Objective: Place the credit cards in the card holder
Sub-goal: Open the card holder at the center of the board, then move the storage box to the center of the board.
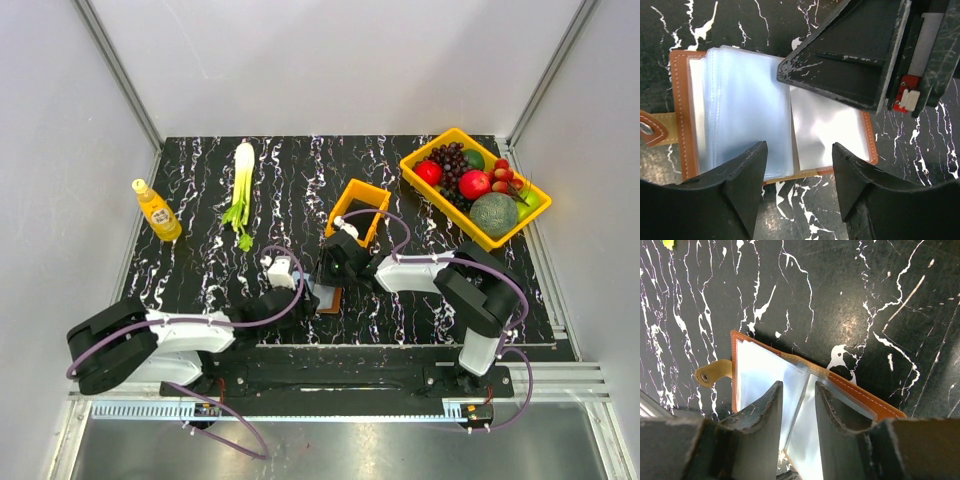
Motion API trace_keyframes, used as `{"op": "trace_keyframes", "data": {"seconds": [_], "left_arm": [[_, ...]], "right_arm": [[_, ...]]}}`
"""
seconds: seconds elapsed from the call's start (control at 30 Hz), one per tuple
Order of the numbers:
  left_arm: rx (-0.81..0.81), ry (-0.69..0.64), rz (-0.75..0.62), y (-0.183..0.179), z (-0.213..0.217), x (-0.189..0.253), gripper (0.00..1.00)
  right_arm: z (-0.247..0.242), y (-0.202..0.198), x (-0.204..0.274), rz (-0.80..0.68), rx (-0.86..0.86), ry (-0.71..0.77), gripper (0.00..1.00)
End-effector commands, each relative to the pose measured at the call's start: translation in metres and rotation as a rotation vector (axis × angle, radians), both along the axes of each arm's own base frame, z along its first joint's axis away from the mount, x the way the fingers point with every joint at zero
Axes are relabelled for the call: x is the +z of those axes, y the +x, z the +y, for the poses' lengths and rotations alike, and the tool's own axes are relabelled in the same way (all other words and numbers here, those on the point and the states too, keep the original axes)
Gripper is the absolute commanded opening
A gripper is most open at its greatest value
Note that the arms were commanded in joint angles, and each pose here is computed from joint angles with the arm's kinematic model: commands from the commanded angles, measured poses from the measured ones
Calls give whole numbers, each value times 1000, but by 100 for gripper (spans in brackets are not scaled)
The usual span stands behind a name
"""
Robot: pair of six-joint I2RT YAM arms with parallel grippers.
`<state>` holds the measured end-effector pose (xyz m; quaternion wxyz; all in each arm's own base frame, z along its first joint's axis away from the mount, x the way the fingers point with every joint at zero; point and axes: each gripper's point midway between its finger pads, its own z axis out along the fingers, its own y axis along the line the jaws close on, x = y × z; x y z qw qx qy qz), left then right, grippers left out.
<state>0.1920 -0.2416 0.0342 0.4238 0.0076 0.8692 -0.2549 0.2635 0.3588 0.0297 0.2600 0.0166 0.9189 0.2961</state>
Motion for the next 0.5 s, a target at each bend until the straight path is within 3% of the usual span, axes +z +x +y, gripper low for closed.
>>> {"op": "trace_keyframes", "data": {"seconds": [0.0, 0.27, 0.47], "left_arm": [[-33, 49, 21, 1, -12, -4, 59], [34, 177, 121, -3, -3, -30, 56], [103, 226, 133, -3, 10, -30, 60]], "right_arm": [[2, 6, 16, -23, -5, 25, 38], [-1, 11, 43, -80, 6, 44, 43], [-7, 22, 57, -117, 18, 23, 44]]}}
